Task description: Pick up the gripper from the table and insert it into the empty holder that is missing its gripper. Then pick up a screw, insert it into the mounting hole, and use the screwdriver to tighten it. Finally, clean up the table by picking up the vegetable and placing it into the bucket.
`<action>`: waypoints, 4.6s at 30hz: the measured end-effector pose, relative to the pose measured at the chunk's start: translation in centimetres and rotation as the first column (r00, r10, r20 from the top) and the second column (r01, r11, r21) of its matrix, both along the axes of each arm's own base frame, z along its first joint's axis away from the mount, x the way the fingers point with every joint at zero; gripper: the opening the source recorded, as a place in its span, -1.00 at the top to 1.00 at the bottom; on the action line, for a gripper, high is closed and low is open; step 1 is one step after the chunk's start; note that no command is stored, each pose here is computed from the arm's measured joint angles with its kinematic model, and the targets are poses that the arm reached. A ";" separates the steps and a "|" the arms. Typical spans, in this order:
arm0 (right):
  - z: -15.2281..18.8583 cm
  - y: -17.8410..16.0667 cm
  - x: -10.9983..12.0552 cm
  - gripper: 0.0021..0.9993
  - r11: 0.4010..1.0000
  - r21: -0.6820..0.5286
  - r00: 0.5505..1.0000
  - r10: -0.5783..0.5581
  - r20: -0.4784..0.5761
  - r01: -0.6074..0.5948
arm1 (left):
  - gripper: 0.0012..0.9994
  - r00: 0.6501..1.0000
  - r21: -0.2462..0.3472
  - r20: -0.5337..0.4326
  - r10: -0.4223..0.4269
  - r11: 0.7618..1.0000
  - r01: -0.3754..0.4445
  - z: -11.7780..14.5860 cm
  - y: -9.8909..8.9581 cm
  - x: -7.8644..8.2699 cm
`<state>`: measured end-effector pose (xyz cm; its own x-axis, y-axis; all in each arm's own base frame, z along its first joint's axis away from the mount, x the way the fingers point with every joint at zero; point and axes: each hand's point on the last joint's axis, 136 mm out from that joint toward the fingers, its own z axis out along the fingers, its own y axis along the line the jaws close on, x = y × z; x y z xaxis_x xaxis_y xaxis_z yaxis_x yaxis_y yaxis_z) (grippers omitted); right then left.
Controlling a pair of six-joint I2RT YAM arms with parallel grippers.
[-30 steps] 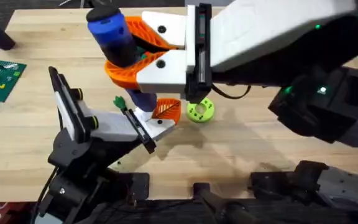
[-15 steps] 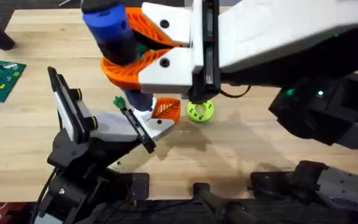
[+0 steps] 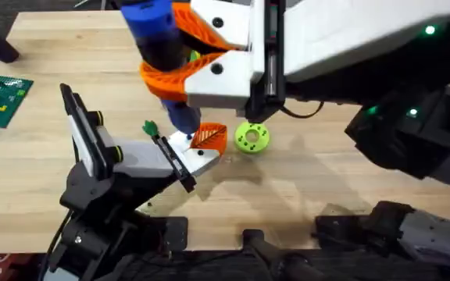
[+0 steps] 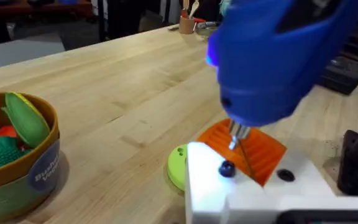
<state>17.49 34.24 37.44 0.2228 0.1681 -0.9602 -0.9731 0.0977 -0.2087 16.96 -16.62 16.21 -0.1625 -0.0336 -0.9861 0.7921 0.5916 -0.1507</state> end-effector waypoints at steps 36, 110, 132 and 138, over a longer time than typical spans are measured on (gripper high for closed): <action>-0.6 0.3 0.5 0.86 1.000 -0.009 0.999 0.000 -0.040 -0.001 | 0.98 1.000 0.000 0.000 0.000 1.000 0.000 0.0 0.0 0.0; -2.0 1.4 1.0 0.86 0.999 -0.043 0.994 0.019 -0.110 -0.024 | 0.98 1.000 -0.001 -0.006 0.000 1.000 0.000 -0.1 0.0 0.0; 4.2 -3.3 -0.5 0.86 0.987 0.144 0.995 0.065 0.082 -0.077 | 0.98 1.000 -0.003 0.010 0.000 1.000 0.000 0.2 0.0 0.0; 4.3 -3.5 -1.2 0.86 0.985 0.134 0.992 0.097 0.078 -0.107 | 0.98 1.000 -0.003 0.010 0.000 1.000 0.000 0.2 0.0 0.0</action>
<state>16.29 30.74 41.71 0.2645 0.3232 -0.9086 -0.9626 0.0315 -0.2690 16.92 -16.60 16.42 -0.1525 -0.0370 -0.9876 0.7934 0.5913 -0.1446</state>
